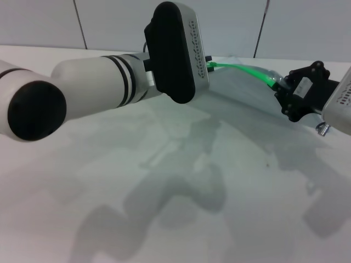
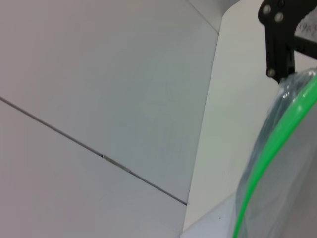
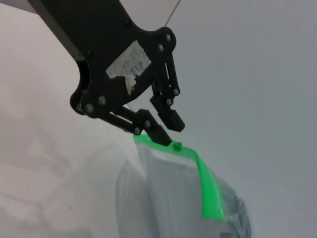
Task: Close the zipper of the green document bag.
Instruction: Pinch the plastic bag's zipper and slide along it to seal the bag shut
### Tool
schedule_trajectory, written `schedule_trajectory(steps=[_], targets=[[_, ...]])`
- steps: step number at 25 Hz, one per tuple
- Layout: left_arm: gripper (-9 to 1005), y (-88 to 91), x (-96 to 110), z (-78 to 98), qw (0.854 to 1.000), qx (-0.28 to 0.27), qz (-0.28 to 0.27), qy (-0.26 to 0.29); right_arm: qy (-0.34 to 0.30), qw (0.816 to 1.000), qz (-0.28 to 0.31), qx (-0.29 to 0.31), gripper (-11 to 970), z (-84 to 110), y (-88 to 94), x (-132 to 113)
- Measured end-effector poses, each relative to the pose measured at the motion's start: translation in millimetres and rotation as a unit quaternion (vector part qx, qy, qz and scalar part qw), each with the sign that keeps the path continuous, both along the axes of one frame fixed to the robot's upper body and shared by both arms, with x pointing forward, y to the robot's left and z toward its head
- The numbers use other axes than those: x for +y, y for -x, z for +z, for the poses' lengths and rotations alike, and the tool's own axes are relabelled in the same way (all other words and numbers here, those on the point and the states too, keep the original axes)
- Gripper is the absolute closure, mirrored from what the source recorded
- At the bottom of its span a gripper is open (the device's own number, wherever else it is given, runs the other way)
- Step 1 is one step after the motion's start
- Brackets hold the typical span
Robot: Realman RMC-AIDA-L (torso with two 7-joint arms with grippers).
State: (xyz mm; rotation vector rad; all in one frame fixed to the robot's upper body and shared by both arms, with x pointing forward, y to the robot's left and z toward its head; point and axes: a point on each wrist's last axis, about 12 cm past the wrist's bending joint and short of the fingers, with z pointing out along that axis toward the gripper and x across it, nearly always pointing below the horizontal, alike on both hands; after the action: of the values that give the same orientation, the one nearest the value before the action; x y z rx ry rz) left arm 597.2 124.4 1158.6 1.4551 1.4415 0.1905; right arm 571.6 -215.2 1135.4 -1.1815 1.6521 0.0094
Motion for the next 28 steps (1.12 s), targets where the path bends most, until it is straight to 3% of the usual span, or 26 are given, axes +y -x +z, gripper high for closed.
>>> schedule_trajectory(steps=[5, 10, 28], targets=[[875, 2.7, -2.7, 4.2, 1.0, -0.005, -0.007, 0.002, 0.001, 1.0, 0.0, 0.001, 911, -0.5, -0.3, -0.1], [645, 3.5, -1.7, 4.1, 1.0, -0.014, -0.008, -0.011, 0.002, 1.0, 0.003, 0.001, 911, -0.2, 0.6, 0.0], [666, 2.7, -1.2, 0.8, 1.0, -0.013, -0.007, -0.013, 0.005, 1.0, 0.024, -0.01, 912, 4.3, 6.4, 10.2]])
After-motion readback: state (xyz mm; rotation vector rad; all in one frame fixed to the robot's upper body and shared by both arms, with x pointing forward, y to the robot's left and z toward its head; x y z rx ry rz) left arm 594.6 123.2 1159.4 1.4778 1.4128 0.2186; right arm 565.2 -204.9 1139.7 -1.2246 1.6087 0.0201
